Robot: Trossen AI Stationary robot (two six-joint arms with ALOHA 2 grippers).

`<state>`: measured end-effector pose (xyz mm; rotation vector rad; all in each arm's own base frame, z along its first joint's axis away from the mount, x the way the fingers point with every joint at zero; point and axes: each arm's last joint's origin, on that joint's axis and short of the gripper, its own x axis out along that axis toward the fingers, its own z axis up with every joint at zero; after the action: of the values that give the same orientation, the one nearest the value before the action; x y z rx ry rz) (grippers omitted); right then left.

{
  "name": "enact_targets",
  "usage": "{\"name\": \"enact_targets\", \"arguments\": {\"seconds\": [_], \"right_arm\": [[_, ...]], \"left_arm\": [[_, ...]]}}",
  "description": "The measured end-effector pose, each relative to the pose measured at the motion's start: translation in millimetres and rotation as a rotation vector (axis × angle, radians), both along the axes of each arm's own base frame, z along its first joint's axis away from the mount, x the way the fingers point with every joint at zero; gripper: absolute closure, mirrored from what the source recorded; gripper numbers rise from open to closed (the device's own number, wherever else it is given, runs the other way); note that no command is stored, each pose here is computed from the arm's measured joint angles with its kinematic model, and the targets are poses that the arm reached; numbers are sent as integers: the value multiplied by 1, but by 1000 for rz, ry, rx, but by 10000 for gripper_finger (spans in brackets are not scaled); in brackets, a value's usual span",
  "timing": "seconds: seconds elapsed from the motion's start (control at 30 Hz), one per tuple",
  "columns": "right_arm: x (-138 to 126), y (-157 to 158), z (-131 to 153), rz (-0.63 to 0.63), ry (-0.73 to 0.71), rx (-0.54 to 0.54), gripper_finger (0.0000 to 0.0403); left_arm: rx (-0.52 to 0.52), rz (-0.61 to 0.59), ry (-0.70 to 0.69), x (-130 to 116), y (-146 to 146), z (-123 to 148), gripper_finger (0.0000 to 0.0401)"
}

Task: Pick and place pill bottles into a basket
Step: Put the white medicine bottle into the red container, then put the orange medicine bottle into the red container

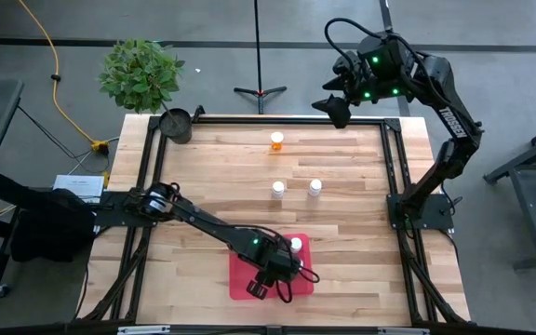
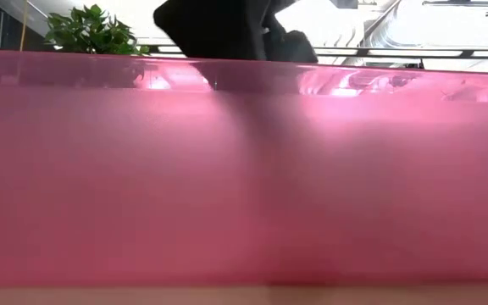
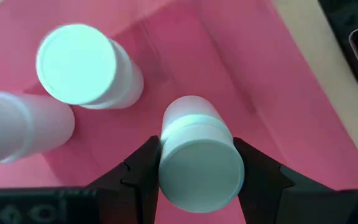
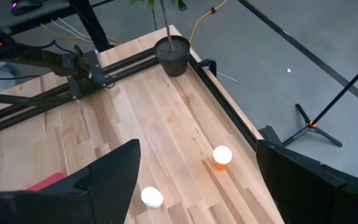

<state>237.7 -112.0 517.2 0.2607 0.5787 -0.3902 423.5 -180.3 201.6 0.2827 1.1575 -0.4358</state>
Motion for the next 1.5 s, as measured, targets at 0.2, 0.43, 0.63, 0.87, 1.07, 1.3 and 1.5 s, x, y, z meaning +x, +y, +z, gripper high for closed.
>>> {"name": "enact_targets", "arguments": {"seconds": [0.2,0.43,0.63,0.87,1.07,1.3,1.5], "right_arm": [[0,0,0,4,3,-6,91],[0,0,0,7,4,-9,91],[0,0,-1,9,11,-9,91],[-1,0,-1,14,23,-11,91],[-1,0,-2,16,25,-11,91],[-1,0,-2,16,25,-11,91],[-2,1,-2,20,32,-5,91]], "left_arm": [[-1,2,5,0,0,-1,181],[-7,1,-5,1,-1,-1,137],[-11,1,-15,2,-1,0,133],[47,15,12,0,3,16,131],[170,39,54,-6,14,60,131],[292,98,-36,-19,24,127,130],[280,245,-145,-47,55,173,130]]}}
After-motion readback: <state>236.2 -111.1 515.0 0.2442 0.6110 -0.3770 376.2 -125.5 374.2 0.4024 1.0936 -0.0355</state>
